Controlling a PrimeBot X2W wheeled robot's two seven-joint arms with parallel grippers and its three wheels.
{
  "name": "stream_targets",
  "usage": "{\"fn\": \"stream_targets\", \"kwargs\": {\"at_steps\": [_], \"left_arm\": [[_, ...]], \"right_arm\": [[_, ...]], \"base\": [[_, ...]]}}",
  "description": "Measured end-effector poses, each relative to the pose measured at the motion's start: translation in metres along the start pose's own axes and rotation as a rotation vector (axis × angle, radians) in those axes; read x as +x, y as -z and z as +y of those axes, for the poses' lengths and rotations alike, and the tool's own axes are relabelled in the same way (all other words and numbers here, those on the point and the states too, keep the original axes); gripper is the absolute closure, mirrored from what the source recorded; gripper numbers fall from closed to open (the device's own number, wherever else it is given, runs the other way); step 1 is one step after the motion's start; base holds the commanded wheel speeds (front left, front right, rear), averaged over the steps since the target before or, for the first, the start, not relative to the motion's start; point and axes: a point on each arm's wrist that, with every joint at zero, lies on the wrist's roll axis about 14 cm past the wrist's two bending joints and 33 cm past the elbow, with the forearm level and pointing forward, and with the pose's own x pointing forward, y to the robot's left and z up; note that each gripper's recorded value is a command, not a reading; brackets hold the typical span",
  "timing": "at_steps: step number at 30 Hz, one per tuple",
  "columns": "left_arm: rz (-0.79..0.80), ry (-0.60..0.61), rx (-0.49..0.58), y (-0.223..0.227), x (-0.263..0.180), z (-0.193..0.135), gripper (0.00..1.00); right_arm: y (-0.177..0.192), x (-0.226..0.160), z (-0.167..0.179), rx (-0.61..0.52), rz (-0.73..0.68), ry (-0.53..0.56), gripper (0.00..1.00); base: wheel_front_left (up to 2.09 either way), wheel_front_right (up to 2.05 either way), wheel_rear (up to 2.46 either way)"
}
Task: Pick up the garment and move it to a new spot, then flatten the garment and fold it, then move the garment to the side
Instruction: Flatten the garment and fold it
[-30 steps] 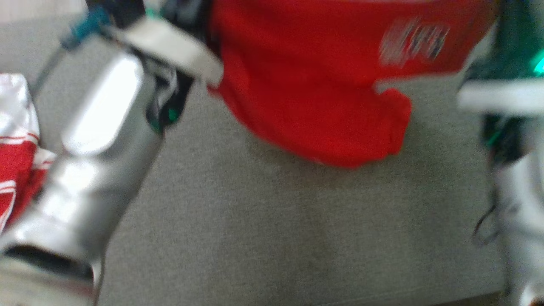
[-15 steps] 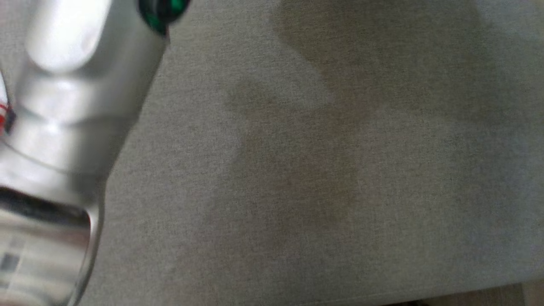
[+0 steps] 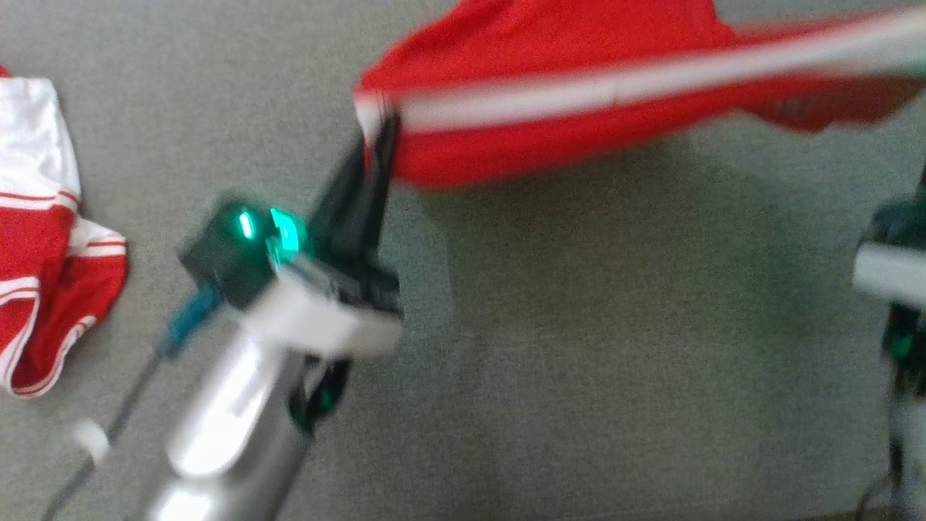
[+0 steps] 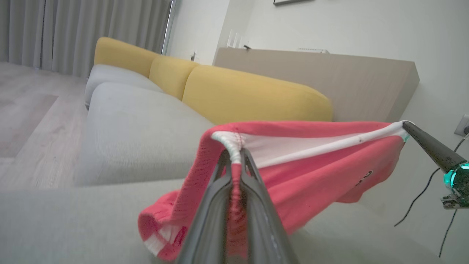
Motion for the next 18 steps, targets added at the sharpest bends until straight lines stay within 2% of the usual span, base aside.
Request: {"fn": "stream_targets", "kwargs": {"at_steps": [5,9,13,18], "left_arm": [[0.097,-0.051,-0.045,0.03,-0.05,-0.016,1.0],[0.136,-0.09,-0.078,0.041,-0.08,-0.024,1.0],[0.17,-0.115,-0.109,0.052,-0.102,-0.032,1.0],[0.171,-0.116,-0.115,0.055,-0.102,-0.034,1.0]], "right_arm": [[0.019,-0.067,-0.003,0.047,0.125,0.077,1.0],[0.024,-0.105,0.002,0.077,0.188,0.109,1.0],[0.022,-0.12,0.006,0.079,0.21,0.106,1.0],[0.028,-0.11,0.009,0.073,0.23,0.076,1.0]], "base": [[0.0,0.0,0.0],[0.0,0.0,0.0],[0.0,0.0,0.0],[0.0,0.0,0.0]]}}
